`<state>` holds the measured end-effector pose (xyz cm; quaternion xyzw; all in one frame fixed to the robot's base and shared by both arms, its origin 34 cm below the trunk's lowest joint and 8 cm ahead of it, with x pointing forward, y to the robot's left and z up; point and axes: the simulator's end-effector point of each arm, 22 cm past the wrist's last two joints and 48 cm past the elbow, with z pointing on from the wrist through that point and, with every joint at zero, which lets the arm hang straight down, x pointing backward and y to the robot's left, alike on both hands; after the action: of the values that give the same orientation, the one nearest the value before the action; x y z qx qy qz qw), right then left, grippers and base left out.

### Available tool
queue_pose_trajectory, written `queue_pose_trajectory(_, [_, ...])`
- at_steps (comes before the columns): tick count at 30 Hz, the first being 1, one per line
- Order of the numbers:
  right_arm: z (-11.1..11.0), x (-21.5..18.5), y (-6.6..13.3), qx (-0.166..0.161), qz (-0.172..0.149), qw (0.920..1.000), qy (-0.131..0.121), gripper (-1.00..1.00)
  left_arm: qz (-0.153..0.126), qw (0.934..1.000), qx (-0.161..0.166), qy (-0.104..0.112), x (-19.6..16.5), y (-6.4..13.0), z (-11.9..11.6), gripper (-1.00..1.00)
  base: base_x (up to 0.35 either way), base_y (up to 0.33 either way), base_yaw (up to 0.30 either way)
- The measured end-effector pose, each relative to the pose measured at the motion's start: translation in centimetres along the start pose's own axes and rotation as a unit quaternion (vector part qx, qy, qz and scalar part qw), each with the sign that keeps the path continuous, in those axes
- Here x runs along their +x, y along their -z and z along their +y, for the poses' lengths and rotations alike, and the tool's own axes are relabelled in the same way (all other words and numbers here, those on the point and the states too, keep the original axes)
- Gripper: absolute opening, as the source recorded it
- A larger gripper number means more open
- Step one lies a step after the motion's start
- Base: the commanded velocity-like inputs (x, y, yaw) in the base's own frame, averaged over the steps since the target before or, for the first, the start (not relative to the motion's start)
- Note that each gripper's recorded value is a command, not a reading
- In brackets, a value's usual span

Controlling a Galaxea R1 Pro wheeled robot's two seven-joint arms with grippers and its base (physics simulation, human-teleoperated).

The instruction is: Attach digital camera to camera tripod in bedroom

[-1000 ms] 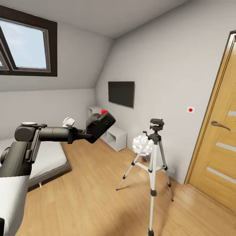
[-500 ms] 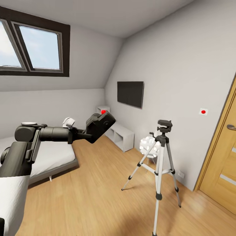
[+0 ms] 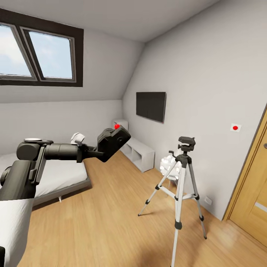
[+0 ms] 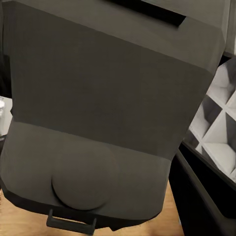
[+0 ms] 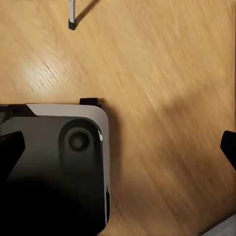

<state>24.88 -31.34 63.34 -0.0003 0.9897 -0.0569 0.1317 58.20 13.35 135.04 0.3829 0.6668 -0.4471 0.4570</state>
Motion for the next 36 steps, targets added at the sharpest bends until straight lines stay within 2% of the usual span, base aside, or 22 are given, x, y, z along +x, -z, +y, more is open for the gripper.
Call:
queue_pose_trajectory(29, [0.01, 0.59, -0.05, 0.000, 0.008, 1.0000, 0.001, 1.00, 0.003, 1.0000, 0.000, 0.007, 0.57, -0.23, 0.72, -1.00, 0.004, -0.305, 0.229])
queue_pose_trajectory(36, [0.01, 0.67, -0.06, 0.000, 0.008, 1.0000, 0.001, 1.00, 0.005, 0.9999, -0.004, 0.008, 0.71, -0.01, 0.99, -1.00, 0.000, -0.312, 0.076])
